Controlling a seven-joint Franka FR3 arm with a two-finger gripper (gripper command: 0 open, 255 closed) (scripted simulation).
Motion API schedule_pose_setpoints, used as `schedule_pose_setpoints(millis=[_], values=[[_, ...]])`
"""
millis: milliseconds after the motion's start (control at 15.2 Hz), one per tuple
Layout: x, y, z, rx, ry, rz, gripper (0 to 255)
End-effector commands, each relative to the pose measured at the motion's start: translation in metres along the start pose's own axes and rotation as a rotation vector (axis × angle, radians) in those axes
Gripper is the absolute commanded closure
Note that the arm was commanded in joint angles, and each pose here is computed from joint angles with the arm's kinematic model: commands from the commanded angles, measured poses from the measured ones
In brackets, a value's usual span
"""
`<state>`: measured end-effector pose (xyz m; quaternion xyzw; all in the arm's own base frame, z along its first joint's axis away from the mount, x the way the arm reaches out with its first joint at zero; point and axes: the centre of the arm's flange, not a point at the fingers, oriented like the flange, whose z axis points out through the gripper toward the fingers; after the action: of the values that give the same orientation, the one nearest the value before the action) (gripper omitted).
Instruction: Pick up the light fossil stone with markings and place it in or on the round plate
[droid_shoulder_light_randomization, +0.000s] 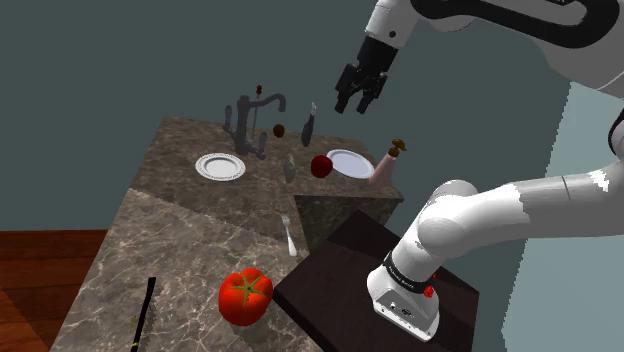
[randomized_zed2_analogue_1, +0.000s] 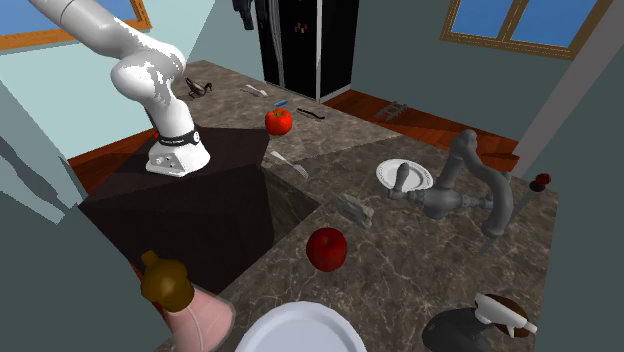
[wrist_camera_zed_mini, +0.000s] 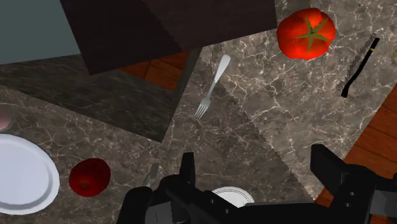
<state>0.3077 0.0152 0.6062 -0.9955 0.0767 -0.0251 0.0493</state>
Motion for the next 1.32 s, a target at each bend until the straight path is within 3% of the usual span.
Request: schedule_pose_setpoints(millis=[0, 1254], values=[[0.000, 0.000, 0.000, 0.000, 0.000, 0.000, 0], [0.158, 0.074, 0.180, -0.049, -0.015, 0.237, 0]])
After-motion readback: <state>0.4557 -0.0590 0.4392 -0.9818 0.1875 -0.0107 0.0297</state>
